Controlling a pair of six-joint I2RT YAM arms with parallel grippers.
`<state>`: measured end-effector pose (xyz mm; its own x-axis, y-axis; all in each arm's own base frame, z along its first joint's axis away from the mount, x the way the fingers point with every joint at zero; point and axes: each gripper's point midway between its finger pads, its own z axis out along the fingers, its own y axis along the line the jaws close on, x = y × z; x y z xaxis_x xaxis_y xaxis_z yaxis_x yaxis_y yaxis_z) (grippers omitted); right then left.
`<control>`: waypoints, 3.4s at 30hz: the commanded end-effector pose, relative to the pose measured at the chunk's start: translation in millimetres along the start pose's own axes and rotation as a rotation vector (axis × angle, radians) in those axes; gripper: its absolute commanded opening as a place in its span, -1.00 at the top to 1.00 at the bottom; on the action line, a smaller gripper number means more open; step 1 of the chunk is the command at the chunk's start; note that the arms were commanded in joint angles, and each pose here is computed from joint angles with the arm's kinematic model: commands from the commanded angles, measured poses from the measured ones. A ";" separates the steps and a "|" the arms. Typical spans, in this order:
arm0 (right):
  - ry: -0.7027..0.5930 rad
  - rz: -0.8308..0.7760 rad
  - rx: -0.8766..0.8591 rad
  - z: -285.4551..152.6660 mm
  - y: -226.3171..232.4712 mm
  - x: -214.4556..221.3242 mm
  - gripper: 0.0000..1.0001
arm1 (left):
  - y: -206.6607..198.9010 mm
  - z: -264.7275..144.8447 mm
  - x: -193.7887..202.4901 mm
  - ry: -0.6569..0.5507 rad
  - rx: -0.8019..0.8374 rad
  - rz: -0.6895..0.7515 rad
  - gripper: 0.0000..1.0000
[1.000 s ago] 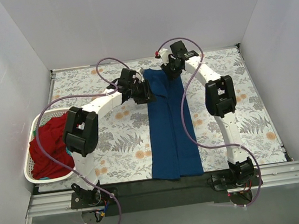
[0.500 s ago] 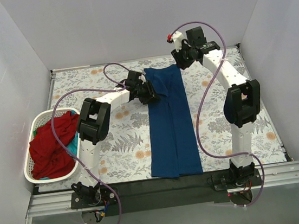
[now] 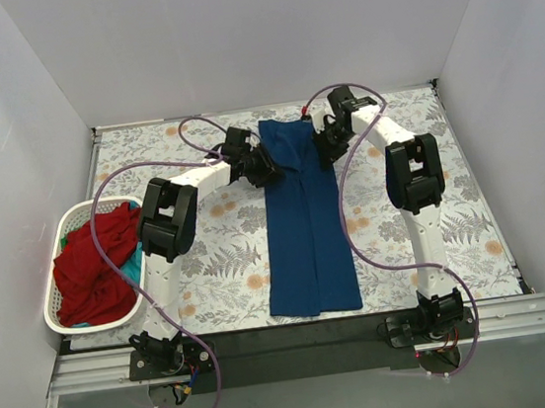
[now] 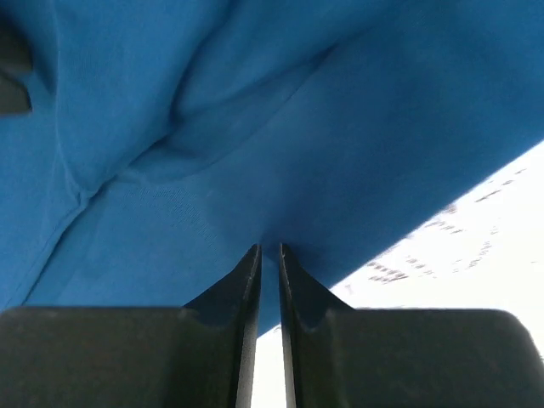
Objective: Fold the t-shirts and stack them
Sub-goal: Fold the tshirt
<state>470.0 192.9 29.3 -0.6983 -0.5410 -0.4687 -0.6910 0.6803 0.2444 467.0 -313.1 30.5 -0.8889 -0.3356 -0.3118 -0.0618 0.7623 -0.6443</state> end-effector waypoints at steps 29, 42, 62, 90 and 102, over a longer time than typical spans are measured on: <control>-0.254 -0.031 0.199 18.3 -61.7 -89.6 0.03 | 52.9 18.2 -71.5 -0.137 -0.090 0.103 0.26; -0.706 -0.265 0.272 -204.3 22.5 -201.9 -0.97 | -102.2 -114.1 -132.0 -0.342 0.246 0.385 -0.76; -0.403 -0.701 0.024 -212.1 190.4 51.9 -0.74 | -48.6 -295.8 144.9 -0.119 0.569 1.366 -0.76; -0.075 -0.931 -0.156 -54.8 233.7 214.7 -0.10 | 43.9 -189.8 249.1 0.114 0.460 1.588 -0.23; -0.020 -0.948 -0.207 -49.4 235.9 234.1 -0.04 | 61.5 -174.5 263.1 0.193 0.448 1.636 -0.08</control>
<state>143.0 201.1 24.4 0.1379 -0.8194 -0.5564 -0.9895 -0.0889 -0.1143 146.0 -254.7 32.0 0.0296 0.6725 -0.7395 0.9980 0.0214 0.0594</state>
